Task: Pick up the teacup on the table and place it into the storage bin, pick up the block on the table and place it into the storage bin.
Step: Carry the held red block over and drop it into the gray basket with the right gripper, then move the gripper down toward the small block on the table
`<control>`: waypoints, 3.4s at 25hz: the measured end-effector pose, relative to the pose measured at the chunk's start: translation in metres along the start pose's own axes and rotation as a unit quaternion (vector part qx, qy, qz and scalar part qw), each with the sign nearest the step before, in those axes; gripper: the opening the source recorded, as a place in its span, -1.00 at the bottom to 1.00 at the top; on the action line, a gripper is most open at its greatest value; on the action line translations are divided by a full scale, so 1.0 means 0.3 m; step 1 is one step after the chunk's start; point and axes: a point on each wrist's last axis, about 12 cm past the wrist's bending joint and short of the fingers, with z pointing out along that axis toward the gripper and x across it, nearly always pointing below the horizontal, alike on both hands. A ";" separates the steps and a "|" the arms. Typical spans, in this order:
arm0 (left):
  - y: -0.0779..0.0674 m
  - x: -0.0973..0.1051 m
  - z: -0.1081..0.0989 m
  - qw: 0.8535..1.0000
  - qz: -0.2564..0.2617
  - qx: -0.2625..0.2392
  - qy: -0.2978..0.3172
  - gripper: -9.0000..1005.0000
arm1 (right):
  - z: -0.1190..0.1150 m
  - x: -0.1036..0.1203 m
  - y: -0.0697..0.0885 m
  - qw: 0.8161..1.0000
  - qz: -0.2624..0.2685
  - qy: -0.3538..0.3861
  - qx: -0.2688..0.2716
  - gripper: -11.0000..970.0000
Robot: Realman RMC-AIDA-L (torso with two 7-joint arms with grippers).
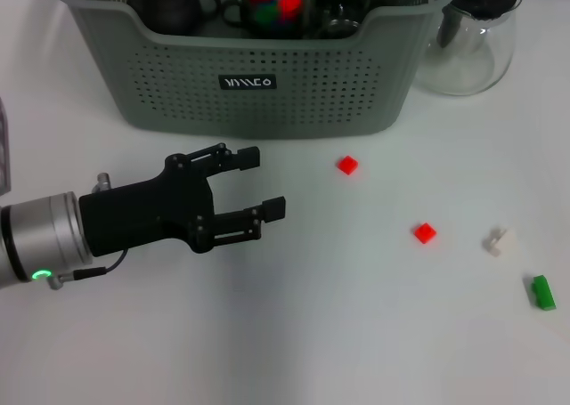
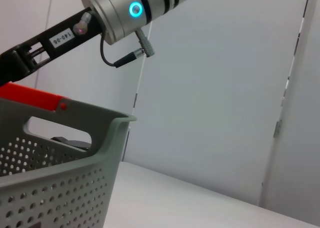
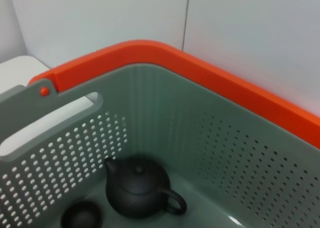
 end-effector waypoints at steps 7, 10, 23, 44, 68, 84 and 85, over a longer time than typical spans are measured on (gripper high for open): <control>0.000 0.002 -0.004 1.000 -0.001 -0.002 0.000 0.57 | -0.064 -0.011 -0.034 0.998 0.022 -0.050 -0.019 0.23; 0.000 -0.001 -0.005 1.000 0.000 -0.001 -0.002 0.57 | -0.165 0.013 -0.053 0.991 0.027 -0.114 -0.071 0.37; -0.002 0.005 -0.024 1.000 0.007 -0.002 0.008 0.57 | -0.467 0.434 -0.044 0.938 -0.114 -0.121 -0.305 0.53; 0.007 0.001 -0.012 1.000 0.010 -0.004 0.011 0.57 | -0.557 0.833 -0.111 0.962 -0.056 -0.027 -0.265 0.42; 0.013 0.000 -0.008 1.000 0.010 -0.010 0.010 0.57 | -0.551 0.846 -0.193 0.967 0.006 0.202 -0.154 0.20; 0.014 0.003 -0.008 1.000 0.008 -0.013 0.010 0.57 | -0.381 0.837 -0.137 0.963 -0.017 0.233 -0.137 0.21; 0.014 0.004 -0.008 1.000 0.008 -0.014 0.011 0.57 | -0.381 0.837 -0.137 0.963 -0.016 0.234 -0.136 0.21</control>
